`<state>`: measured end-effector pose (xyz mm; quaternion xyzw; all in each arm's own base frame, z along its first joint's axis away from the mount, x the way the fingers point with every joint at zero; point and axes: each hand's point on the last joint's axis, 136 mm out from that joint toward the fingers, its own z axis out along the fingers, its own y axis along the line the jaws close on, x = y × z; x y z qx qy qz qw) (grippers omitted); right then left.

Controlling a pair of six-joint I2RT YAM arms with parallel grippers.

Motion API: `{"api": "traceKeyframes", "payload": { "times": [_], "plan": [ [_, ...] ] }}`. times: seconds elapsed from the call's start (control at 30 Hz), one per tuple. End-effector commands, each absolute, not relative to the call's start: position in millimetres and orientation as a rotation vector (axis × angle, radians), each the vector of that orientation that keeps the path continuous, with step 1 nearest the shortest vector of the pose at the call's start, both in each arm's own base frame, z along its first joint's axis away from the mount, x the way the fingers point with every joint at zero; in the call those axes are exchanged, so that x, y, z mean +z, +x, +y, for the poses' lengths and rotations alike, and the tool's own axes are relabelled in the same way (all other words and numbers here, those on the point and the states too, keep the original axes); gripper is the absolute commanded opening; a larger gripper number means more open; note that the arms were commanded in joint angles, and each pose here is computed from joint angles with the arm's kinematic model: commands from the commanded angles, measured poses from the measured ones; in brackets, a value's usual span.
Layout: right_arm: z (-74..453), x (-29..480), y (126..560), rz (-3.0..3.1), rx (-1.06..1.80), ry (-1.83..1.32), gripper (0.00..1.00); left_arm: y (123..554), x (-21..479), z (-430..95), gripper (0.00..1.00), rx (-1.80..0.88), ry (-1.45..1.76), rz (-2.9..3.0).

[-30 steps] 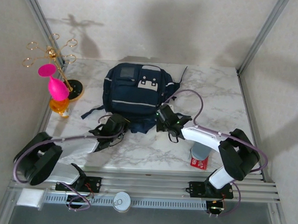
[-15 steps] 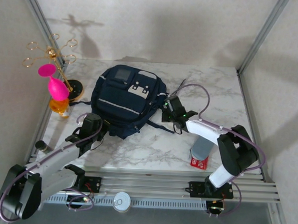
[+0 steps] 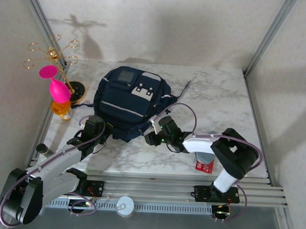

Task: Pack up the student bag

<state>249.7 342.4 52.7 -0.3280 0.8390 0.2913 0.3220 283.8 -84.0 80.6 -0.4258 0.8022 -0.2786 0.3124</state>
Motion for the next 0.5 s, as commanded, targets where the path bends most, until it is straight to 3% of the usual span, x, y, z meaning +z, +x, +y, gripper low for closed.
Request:
{"api": "traceKeyframes", "payload": {
  "times": [0.0, 0.33, 0.47],
  "plan": [
    [363, 66, 261, 2.072, 0.781, -0.908, 0.42, 288, 89, -82, 0.0, -0.739, -1.107, 2.086],
    [389, 65, 262, 1.988, 0.847, -1.002, 0.42, 289, 87, -81, 0.0, -0.74, -1.123, 2.081],
    [386, 63, 273, 1.999, 0.789, -0.964, 0.29, 288, 87, -79, 0.0, -0.721, -1.128, 2.081]
  ]
}}
